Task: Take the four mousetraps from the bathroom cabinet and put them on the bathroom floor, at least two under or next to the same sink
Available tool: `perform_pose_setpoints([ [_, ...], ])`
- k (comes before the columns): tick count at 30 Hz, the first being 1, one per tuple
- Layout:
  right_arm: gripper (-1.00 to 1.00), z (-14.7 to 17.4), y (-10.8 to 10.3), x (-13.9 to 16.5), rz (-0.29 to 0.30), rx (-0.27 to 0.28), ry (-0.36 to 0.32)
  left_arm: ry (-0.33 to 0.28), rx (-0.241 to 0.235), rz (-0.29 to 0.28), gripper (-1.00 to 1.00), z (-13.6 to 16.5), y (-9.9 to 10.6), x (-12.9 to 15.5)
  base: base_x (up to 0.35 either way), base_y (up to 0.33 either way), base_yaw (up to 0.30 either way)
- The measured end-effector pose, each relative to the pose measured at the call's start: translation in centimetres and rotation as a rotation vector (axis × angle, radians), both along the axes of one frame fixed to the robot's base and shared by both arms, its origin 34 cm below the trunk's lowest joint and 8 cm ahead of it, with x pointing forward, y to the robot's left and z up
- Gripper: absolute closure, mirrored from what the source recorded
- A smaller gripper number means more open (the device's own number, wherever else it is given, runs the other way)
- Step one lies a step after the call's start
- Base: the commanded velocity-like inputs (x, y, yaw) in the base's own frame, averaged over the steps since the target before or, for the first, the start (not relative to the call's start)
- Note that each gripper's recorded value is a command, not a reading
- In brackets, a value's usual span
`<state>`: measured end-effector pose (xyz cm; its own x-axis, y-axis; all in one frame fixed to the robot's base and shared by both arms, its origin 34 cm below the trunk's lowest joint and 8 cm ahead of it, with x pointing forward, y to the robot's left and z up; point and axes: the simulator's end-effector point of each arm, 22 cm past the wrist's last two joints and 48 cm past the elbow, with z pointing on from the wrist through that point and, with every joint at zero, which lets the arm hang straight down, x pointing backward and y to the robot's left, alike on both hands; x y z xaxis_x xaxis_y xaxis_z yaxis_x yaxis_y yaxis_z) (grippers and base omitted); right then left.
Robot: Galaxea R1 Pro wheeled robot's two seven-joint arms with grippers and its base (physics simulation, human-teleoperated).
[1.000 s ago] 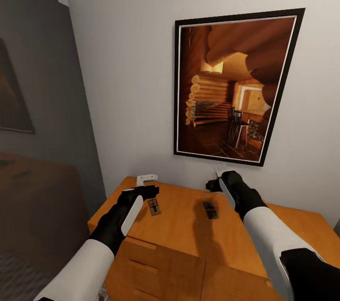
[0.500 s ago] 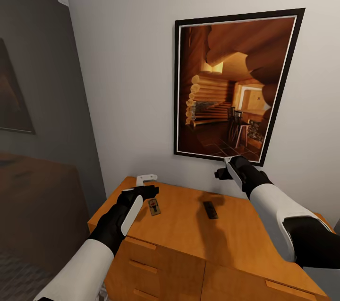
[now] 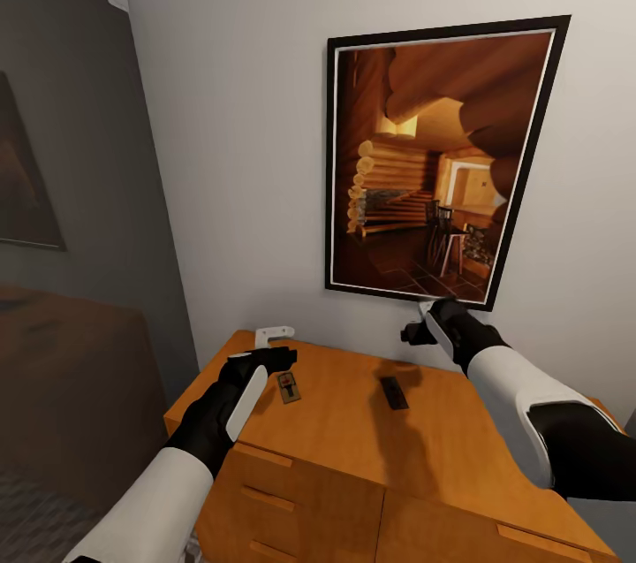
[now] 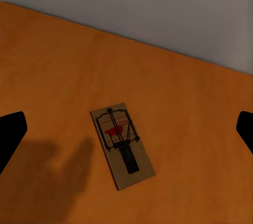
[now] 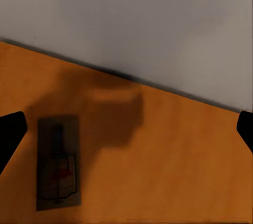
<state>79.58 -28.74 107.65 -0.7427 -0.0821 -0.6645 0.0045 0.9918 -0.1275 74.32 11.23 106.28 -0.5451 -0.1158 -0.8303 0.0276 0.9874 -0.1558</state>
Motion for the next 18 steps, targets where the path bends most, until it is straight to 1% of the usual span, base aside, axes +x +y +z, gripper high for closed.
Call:
perform_pose_setpoints([
  [7, -1.00, -1.5, 0.5, -0.7, 0.017, 0.019, 0.038, 0.000, 0.000, -0.001, -1.00, 0.0, -0.1, 0.0, 0.000, 0.000, 0.000],
  [18, -1.00, -2.0, 0.6, -0.9, 0.022, 0.022, 0.049, -0.001, 0.000, -0.002, -1.00, 0.0, -0.1, 0.0, 0.000, 0.000, 0.000],
])
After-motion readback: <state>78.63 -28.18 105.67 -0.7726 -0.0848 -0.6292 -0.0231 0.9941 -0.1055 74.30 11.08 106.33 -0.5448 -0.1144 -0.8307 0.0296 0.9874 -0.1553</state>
